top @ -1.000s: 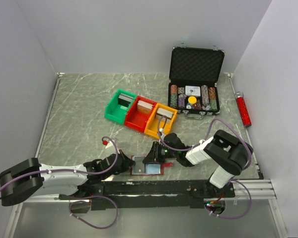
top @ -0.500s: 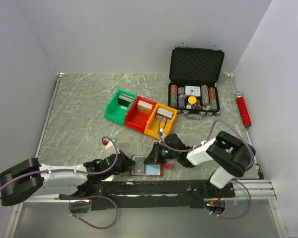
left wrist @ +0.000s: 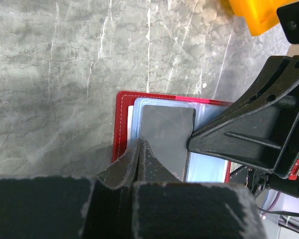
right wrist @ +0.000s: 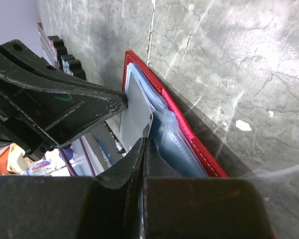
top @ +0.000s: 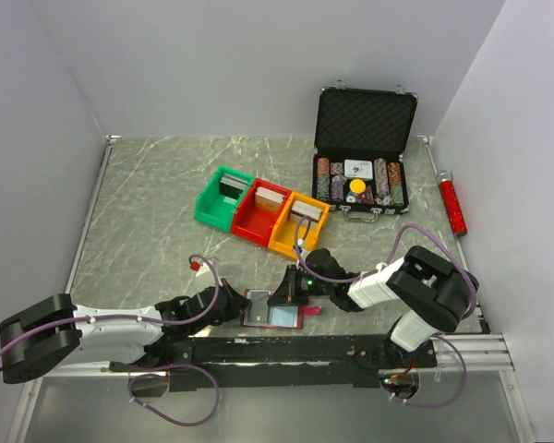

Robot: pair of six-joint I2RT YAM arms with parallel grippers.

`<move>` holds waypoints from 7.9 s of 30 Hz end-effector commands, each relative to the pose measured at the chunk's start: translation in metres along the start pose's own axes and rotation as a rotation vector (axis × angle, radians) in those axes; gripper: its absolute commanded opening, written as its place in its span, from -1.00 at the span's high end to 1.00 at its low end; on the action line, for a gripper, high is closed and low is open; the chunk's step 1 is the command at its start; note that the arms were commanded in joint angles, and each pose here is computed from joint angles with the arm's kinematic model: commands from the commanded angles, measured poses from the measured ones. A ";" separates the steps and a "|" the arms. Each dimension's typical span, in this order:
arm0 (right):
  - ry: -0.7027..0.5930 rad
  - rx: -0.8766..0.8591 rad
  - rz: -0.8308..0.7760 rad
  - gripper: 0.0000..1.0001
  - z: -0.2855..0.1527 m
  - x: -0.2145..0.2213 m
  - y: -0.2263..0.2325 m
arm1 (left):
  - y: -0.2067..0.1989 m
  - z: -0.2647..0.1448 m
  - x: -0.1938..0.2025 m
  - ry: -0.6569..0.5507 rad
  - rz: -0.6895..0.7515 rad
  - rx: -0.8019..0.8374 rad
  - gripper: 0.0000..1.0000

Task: Take the credit cards out of the card holder
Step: Remove the credit card from the card holder.

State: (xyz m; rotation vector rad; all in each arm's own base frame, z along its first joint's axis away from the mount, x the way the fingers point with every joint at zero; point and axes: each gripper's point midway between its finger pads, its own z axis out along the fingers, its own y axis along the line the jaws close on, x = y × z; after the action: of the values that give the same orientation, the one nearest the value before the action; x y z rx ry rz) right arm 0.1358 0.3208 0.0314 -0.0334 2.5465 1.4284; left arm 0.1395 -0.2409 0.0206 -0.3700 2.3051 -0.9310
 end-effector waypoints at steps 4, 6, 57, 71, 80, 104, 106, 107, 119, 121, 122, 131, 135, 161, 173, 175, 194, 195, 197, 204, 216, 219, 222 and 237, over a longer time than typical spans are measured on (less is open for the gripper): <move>0.010 -0.137 -0.081 1.00 -0.007 0.005 0.040 | 0.052 -0.010 0.031 0.130 0.063 -0.154 0.99; 0.014 -0.134 -0.079 1.00 -0.007 0.006 0.039 | 0.051 -0.010 0.030 0.124 0.057 -0.152 0.99; 0.057 -0.096 -0.080 1.00 -0.019 0.015 0.023 | 0.062 -0.012 0.022 0.075 0.007 -0.216 0.99; 0.161 -0.040 -0.181 0.12 -0.026 0.023 0.019 | 0.069 -0.012 0.018 0.049 -0.018 -0.265 0.99; 0.184 0.153 -0.206 0.19 -0.024 0.023 -0.016 | 0.078 -0.015 0.016 0.030 -0.052 -0.306 0.99; 0.122 0.362 -0.378 0.14 -0.017 -0.047 -0.025 | 0.058 -0.023 -0.001 -0.028 -0.111 -0.245 0.99; 0.097 0.381 -0.408 0.14 -0.026 -0.053 -0.020 | 0.055 -0.023 -0.002 -0.029 -0.106 -0.233 0.99; 0.086 0.380 -0.422 0.14 -0.030 -0.055 -0.014 | 0.053 -0.022 -0.003 -0.032 -0.107 -0.228 0.99; 0.214 0.146 -0.679 0.45 -0.043 0.034 0.038 | 0.052 -0.025 -0.007 -0.051 -0.128 -0.207 0.99; 0.259 0.172 -0.716 0.75 -0.044 0.050 0.027 | 0.046 -0.026 -0.011 -0.062 -0.121 -0.190 0.99; 0.271 0.181 -0.722 0.80 -0.044 0.054 0.024 | 0.042 -0.026 -0.013 -0.067 -0.117 -0.177 0.95; 0.387 0.253 -0.751 0.97 -0.041 0.074 -0.001 | 0.010 -0.034 -0.031 -0.110 -0.099 -0.073 0.32; 0.441 0.299 -0.728 0.99 -0.036 0.081 -0.016 | 0.001 -0.031 -0.026 -0.084 -0.064 -0.040 0.30; 0.257 0.445 -0.686 0.92 -0.059 0.026 -0.020 | 0.005 -0.031 -0.029 -0.091 -0.027 -0.083 0.46; -0.148 0.270 -0.530 -1.00 -0.094 -0.042 0.030 | -0.037 -0.052 -0.058 -0.185 -0.060 0.118 -0.57; -0.198 0.237 -0.499 -1.00 -0.095 -0.047 0.036 | -0.038 -0.052 -0.058 -0.191 -0.076 0.134 -0.65; -0.258 0.145 -0.504 -0.80 -0.099 -0.057 0.055 | -0.080 -0.054 -0.040 -0.089 0.002 0.316 -0.58; -0.213 0.117 -0.519 -0.79 -0.095 -0.052 0.059 | -0.083 -0.053 -0.035 -0.071 0.016 0.331 -0.46; -0.142 0.097 -0.533 -0.62 -0.088 -0.045 0.063 | -0.087 -0.050 -0.027 -0.035 0.033 0.344 -0.19; -0.070 -0.017 -0.496 -0.62 -0.063 -0.035 0.079 | -0.069 -0.037 -0.013 0.009 0.042 0.284 0.46; 0.014 -0.048 -0.424 -0.36 -0.030 -0.026 0.069 | -0.026 -0.029 -0.007 0.025 -0.031 0.229 0.86; 0.027 -0.042 -0.416 -0.36 -0.025 -0.025 0.066 | -0.022 -0.027 -0.005 0.033 -0.024 0.217 0.88; 0.034 -0.039 -0.416 -0.36 -0.021 -0.024 0.066 | -0.018 -0.024 -0.004 0.036 -0.015 0.193 0.94; 0.097 -0.034 -0.387 -0.34 0.001 -0.013 0.057 | 0.014 -0.014 0.002 0.047 -0.028 0.034 0.99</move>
State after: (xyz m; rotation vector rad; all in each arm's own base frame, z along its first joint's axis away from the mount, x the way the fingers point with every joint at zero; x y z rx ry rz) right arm 0.1372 0.3331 0.0678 -0.5581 2.4756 1.2747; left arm 0.1272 -0.2331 0.0282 -0.3222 2.3090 -1.0580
